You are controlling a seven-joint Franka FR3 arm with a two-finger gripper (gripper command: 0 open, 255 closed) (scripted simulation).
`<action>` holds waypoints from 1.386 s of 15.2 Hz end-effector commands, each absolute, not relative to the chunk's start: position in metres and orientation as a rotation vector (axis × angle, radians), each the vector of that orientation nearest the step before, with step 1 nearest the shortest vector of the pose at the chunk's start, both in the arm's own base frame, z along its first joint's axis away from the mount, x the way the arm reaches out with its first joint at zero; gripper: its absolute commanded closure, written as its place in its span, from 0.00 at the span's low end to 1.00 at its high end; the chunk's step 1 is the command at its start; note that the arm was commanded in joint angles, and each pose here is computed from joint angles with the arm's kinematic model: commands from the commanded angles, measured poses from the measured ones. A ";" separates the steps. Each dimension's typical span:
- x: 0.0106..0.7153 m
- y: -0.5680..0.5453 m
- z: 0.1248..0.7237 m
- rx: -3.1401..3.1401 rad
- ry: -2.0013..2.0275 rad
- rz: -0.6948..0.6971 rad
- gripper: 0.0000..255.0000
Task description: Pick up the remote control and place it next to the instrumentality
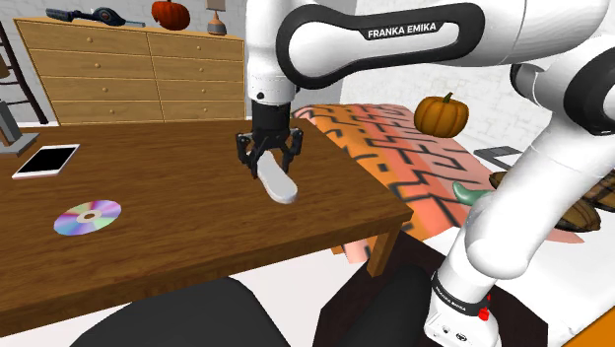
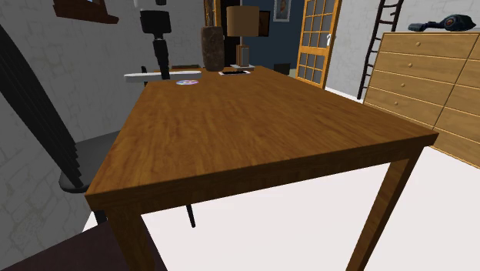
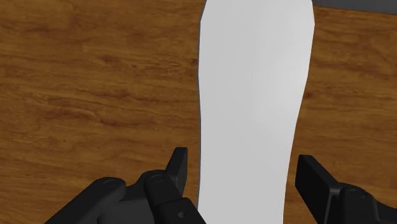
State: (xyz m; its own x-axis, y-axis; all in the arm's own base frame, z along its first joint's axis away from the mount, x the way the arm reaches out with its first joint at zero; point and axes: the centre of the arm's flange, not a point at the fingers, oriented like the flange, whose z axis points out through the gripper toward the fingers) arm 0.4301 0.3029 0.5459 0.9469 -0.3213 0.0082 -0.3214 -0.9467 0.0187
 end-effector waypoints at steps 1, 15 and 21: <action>0.434 0.330 0.545 3.081 -0.512 0.008 1.00; 0.454 0.514 0.546 3.081 -0.512 0.008 1.00; 0.455 0.525 0.520 3.081 -0.512 0.008 1.00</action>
